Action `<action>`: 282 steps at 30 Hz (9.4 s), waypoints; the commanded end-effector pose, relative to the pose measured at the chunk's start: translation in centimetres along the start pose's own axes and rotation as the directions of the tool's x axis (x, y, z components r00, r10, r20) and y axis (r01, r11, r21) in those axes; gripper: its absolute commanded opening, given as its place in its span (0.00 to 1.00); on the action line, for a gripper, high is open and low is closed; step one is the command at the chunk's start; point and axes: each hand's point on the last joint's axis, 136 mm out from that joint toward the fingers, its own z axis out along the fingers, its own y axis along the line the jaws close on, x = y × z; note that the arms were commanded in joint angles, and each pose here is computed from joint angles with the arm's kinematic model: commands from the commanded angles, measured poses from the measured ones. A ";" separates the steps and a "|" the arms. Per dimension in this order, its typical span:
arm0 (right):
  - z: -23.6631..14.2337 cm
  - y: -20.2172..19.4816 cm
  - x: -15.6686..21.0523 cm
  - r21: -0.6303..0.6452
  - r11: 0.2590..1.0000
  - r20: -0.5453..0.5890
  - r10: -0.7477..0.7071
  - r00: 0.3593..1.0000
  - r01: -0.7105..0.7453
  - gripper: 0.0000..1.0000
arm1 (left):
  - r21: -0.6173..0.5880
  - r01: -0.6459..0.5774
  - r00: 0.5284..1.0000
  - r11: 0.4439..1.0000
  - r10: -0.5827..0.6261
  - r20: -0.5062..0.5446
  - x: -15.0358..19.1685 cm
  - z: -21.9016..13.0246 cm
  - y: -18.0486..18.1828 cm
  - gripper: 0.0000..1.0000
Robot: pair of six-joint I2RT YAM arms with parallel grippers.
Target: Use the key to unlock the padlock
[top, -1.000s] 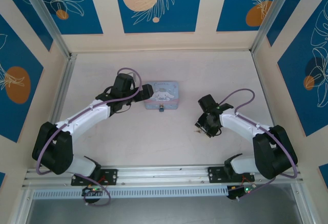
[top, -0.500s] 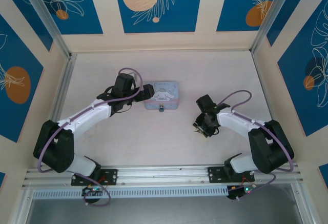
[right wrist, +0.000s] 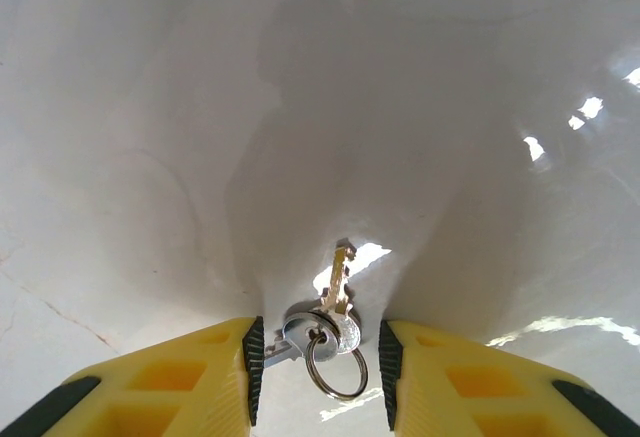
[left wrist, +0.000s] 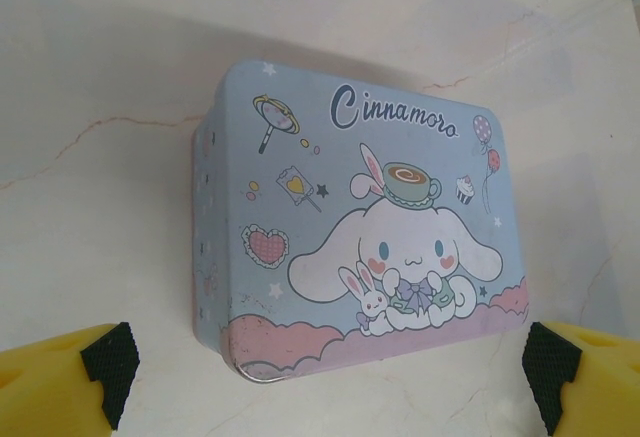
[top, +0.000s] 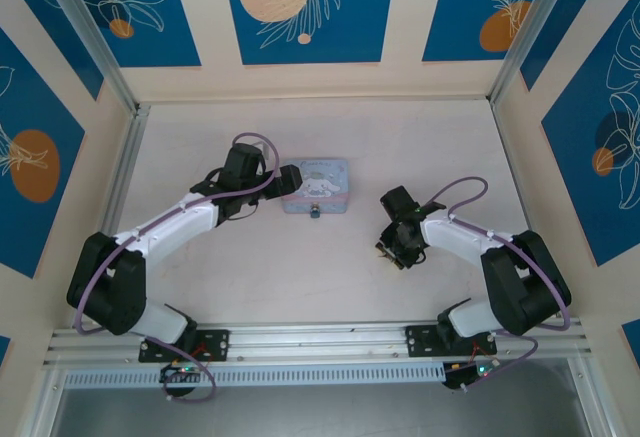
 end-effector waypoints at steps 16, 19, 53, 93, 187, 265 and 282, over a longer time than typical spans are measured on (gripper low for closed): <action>0.6 -1.0 -0.2 0.053 0.999 0.008 0.009 1.000 -0.010 0.30 | 0.042 -0.004 1.000 0.999 0.003 0.006 -0.8 -0.5 -1.4 1.00; 0.5 -1.0 -0.2 0.050 0.999 0.009 0.003 1.000 -0.003 0.26 | 0.043 -0.005 1.000 0.999 0.005 0.005 -0.8 -0.6 -1.5 1.00; -7.1 8.2 1.4 -0.326 0.930 0.046 -0.163 0.986 0.169 0.00 | 0.236 0.063 0.996 0.970 -0.046 -0.077 1.8 -0.6 -5.4 1.00; -1.8 3.3 5.4 0.048 0.773 0.029 -0.634 0.773 0.633 0.55 | 0.139 -0.016 0.999 0.990 0.023 -0.045 1.4 -1.2 -4.7 1.00; 0.2 5.5 3.5 -0.018 0.986 -0.049 -0.164 0.985 0.164 0.40 | 0.117 -0.034 0.999 0.993 0.035 -0.008 0.1 -1.5 -4.2 1.00; 0.8 6.9 1.4 -0.041 0.881 -0.108 -0.472 0.875 0.470 0.18 | 0.139 -0.019 1.000 0.990 0.022 -0.019 0.4 -1.1 -4.4 1.00; -2.3 6.3 2.5 -0.061 0.905 -0.053 -0.425 0.904 0.422 0.49 | 0.131 -0.009 1.000 0.991 0.010 -0.009 0.1 -1.5 -4.4 1.00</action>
